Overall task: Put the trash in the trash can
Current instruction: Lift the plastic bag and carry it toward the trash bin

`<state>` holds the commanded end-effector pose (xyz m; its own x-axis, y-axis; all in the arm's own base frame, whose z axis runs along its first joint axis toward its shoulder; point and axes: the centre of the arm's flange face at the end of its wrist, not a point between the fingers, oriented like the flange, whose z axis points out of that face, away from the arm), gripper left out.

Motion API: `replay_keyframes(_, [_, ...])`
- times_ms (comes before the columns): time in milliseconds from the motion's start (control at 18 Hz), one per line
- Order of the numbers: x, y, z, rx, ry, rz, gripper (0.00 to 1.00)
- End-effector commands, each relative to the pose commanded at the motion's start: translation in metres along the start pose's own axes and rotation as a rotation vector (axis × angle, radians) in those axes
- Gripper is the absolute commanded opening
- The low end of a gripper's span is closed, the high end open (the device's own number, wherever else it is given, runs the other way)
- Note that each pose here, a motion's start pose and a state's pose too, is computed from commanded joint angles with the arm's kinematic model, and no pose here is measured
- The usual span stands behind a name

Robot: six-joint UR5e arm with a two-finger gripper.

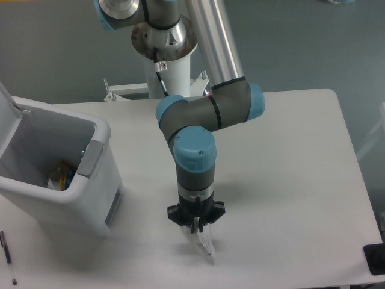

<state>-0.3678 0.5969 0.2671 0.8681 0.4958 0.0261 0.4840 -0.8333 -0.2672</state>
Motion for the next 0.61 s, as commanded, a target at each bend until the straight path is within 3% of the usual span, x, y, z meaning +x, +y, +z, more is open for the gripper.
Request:
replay_keyframes(222, [-0.003,-0.005,-0.006,0.016,0.001,-0.012,0.13])
replay_keyframes(611, [-0.006,-0.036,-0.065,0.151,0.108,-0.116,0.13])
